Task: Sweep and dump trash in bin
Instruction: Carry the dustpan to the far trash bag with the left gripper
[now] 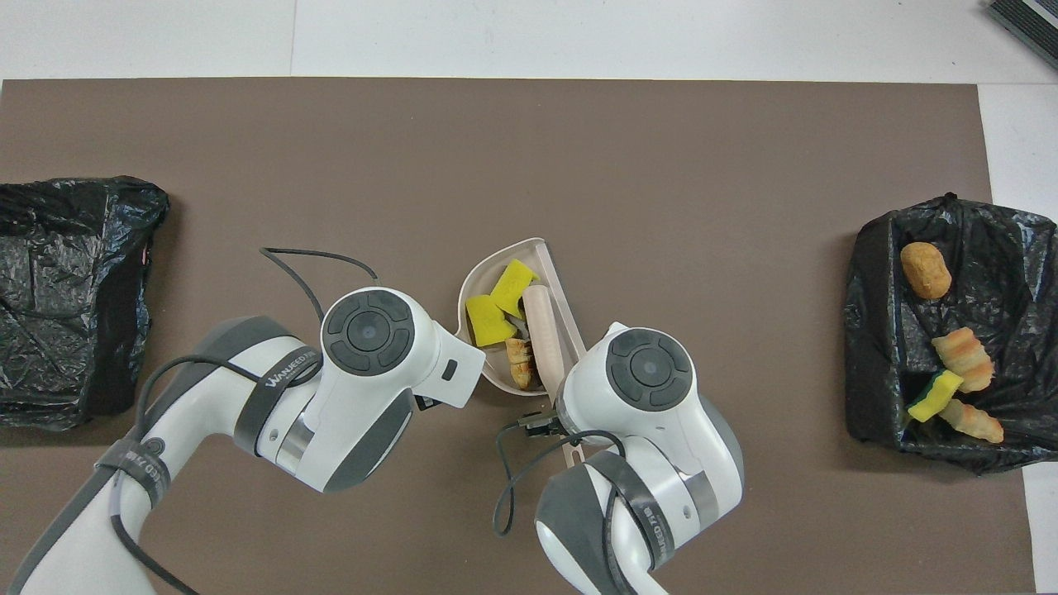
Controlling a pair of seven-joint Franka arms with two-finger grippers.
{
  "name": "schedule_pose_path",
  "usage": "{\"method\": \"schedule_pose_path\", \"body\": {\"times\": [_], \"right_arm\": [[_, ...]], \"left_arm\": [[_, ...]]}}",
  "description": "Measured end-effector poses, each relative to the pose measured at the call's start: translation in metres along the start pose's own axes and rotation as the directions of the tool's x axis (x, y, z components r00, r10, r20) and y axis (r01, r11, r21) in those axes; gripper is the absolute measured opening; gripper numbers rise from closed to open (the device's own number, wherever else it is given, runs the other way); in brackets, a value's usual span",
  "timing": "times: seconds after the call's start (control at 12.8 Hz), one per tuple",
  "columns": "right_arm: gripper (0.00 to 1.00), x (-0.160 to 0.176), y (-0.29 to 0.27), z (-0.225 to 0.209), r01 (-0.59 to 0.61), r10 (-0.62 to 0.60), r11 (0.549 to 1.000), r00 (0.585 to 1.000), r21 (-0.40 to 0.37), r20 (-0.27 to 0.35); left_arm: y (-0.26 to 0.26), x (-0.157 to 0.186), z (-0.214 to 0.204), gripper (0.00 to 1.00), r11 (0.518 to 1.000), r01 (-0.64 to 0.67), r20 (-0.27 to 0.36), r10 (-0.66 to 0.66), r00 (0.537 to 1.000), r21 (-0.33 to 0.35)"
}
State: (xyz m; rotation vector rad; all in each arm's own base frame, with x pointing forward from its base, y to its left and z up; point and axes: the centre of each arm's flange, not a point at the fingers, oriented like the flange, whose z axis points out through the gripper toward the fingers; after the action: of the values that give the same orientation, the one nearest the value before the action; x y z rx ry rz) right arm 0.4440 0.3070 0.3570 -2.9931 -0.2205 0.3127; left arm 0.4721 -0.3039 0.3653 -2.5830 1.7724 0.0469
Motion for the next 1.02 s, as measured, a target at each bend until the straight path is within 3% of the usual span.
{"method": "schedule_pose_path", "body": {"times": [0.23,0.39,0.7,1.02], "right_arm": [[0.26,0.007,0.05,-0.026,-0.054,0.054,0.999,0.998,0.002,0.036],[0.26,0.007,0.079,-0.041,-0.072,0.073,0.997,0.996,-0.018,0.046],[0.26,0.006,0.092,-0.049,-0.063,0.065,0.997,0.997,-0.054,0.036],[0.26,0.001,0.082,-0.046,-0.091,0.093,0.994,0.995,-0.059,0.025]], "left_arm": [[-0.018,-0.015,0.002,0.31,0.985,0.153,-0.043,-0.157,0.987,-0.081],[-0.024,-0.02,0.002,0.31,0.978,0.188,-0.048,-0.193,0.98,-0.092],[-0.036,-0.032,-0.012,0.31,0.969,0.233,-0.068,-0.239,0.969,-0.083],[-0.063,-0.073,-0.067,0.31,0.95,0.309,-0.131,-0.312,0.941,-0.04]]}}
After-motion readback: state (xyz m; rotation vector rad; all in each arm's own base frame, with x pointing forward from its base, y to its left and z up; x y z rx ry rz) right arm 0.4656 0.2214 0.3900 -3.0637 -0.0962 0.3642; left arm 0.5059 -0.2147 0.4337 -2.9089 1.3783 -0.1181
